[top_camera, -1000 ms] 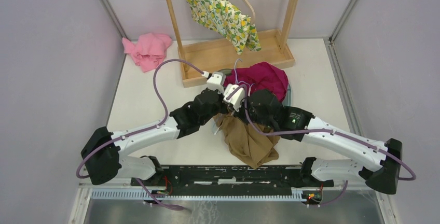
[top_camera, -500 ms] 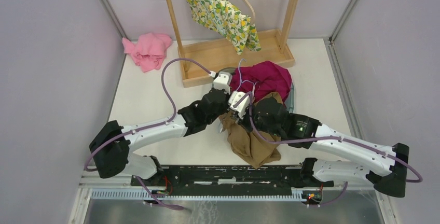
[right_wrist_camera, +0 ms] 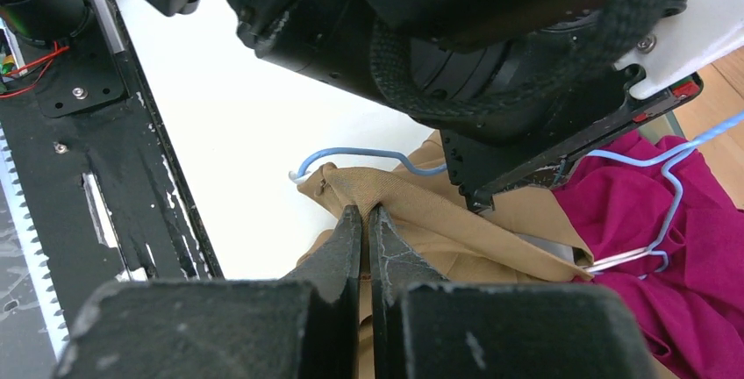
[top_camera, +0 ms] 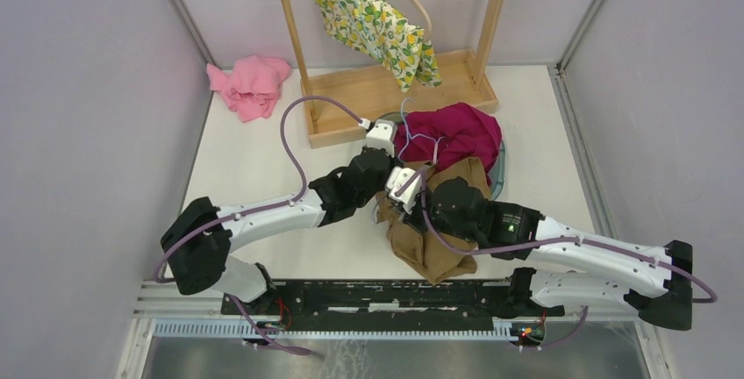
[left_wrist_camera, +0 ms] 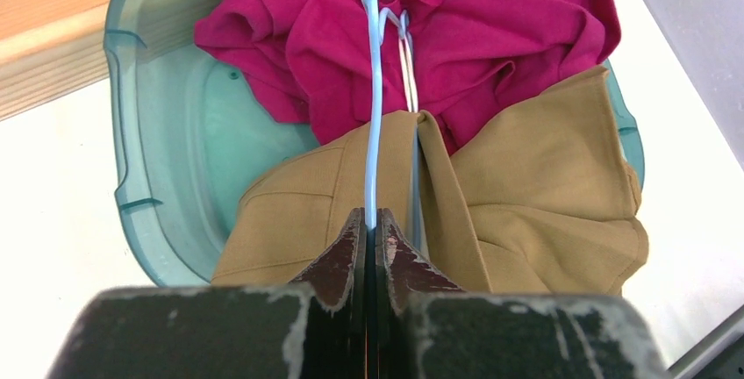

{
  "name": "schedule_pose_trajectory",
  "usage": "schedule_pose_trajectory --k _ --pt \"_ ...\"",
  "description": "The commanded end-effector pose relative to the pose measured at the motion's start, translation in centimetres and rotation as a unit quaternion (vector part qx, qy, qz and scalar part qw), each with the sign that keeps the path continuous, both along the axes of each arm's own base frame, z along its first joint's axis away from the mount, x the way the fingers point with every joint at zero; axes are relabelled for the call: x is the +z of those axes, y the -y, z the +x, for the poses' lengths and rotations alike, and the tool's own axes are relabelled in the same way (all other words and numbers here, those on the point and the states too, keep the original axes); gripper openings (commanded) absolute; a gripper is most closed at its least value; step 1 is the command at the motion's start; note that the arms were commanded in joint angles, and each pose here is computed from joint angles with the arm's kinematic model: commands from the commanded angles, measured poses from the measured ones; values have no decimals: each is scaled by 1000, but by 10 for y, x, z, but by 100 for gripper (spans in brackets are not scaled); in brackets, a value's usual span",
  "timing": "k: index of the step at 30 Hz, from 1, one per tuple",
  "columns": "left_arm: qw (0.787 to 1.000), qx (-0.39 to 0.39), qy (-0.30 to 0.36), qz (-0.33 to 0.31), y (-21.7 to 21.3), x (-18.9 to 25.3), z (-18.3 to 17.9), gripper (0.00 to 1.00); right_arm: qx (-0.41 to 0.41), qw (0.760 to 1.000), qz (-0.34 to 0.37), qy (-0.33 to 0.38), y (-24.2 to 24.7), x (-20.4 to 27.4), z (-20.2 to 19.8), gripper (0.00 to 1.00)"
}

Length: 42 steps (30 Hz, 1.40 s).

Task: Place the skirt on the hanger
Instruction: Hang the skirt on the hanger.

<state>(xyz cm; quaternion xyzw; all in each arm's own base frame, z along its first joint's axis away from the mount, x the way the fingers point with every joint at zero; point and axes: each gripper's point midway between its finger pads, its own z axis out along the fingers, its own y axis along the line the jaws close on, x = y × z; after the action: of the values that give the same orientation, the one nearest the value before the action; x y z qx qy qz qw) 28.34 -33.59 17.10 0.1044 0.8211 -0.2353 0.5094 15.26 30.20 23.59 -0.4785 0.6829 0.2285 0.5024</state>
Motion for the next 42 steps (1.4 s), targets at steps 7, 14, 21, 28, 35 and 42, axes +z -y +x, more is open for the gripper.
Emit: schedule_pose_trajectory --k 7,14,21,28,35,42 --pt "998 1 -43 52 -8 -41 -3 3 43 995 84 24 -14 47 -27 2" --pt "998 -3 -46 52 -7 -42 -4 3 53 996 72 26 -20 47 -34 1" --pt "998 -5 -56 37 -5 -36 -8 3 50 998 42 24 -33 31 -30 1" --pt "998 -9 -62 30 -7 -37 -13 3 15 999 20 26 -30 17 -18 1" --pt "997 -21 -72 26 -7 -46 -22 3 2 999 30 -16 -21 -13 -26 1" --pt "996 -29 -75 24 -8 -50 -29 3 0 996 47 -72 -15 -46 -40 2"
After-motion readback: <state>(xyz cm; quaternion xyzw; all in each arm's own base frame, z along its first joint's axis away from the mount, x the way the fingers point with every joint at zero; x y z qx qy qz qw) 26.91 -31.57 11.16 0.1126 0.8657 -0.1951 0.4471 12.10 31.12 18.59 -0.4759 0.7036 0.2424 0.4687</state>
